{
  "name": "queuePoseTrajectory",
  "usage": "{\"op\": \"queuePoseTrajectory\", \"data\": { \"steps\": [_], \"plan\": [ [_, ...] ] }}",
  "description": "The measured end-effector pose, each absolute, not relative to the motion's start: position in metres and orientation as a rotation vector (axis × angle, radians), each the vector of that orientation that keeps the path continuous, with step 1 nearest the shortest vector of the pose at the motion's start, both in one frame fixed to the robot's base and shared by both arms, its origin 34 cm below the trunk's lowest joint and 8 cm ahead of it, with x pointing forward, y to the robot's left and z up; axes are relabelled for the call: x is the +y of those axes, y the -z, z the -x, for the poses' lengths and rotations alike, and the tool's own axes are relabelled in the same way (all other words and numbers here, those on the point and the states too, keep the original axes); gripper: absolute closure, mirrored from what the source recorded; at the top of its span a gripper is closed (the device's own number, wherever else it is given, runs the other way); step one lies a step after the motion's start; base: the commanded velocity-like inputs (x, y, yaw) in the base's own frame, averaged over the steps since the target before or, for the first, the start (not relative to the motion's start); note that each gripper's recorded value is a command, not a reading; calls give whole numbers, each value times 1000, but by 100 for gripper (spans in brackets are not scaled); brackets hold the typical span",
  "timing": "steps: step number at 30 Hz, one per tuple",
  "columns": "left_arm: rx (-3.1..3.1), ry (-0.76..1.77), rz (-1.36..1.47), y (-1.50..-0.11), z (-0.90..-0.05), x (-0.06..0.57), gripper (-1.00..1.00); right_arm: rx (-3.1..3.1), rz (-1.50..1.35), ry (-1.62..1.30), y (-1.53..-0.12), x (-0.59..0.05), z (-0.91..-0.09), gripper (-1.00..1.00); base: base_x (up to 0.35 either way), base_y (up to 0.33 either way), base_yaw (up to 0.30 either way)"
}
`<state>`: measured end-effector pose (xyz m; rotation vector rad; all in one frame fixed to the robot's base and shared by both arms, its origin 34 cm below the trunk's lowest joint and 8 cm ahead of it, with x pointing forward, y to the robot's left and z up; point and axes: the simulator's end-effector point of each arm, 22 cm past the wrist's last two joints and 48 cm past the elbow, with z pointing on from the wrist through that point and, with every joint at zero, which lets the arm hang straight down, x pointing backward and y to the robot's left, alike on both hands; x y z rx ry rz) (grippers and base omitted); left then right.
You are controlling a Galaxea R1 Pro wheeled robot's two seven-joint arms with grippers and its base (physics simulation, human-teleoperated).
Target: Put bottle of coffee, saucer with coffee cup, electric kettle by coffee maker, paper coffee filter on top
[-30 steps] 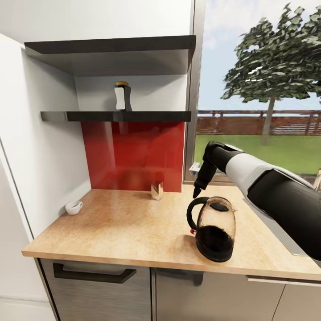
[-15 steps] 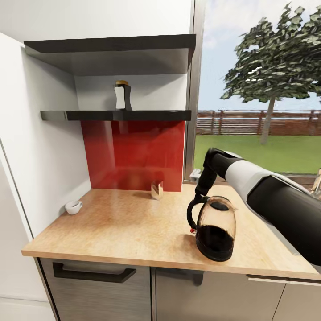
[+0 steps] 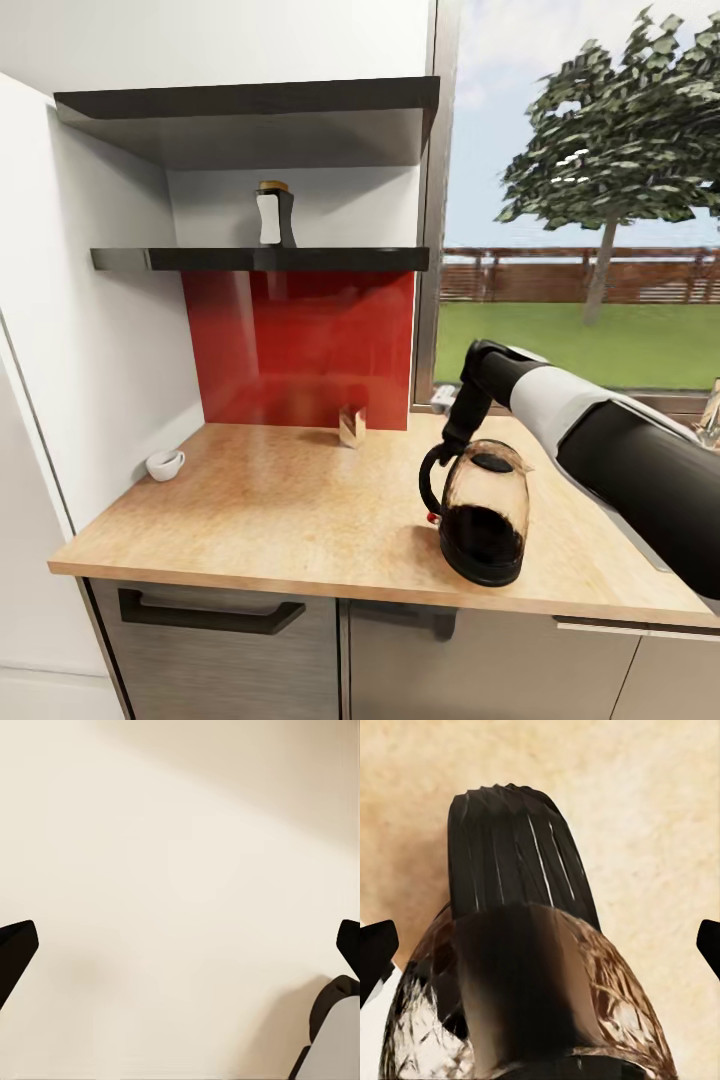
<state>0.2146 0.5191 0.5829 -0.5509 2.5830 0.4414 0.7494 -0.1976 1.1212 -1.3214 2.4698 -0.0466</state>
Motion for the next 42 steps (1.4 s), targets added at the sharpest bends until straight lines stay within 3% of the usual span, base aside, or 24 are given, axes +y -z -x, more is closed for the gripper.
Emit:
{"op": "queuePoseTrajectory", "data": {
  "steps": [6, 7, 42],
  "plan": [
    [2584, -438, 552, -582, -215, 517, -100, 2478, 1326, 42, -1114, -198, -748, -100, 0, 0, 0],
    [2584, -437, 552, -582, -215, 517, -100, 2478, 1328, 42, -1113, -198, -747, 100, 0, 0, 0],
    [2588, -417, 549, -579, -216, 506, -100, 2471, 1336, 38, -1112, -201, -747, 100, 0, 0, 0]
  ]
}}
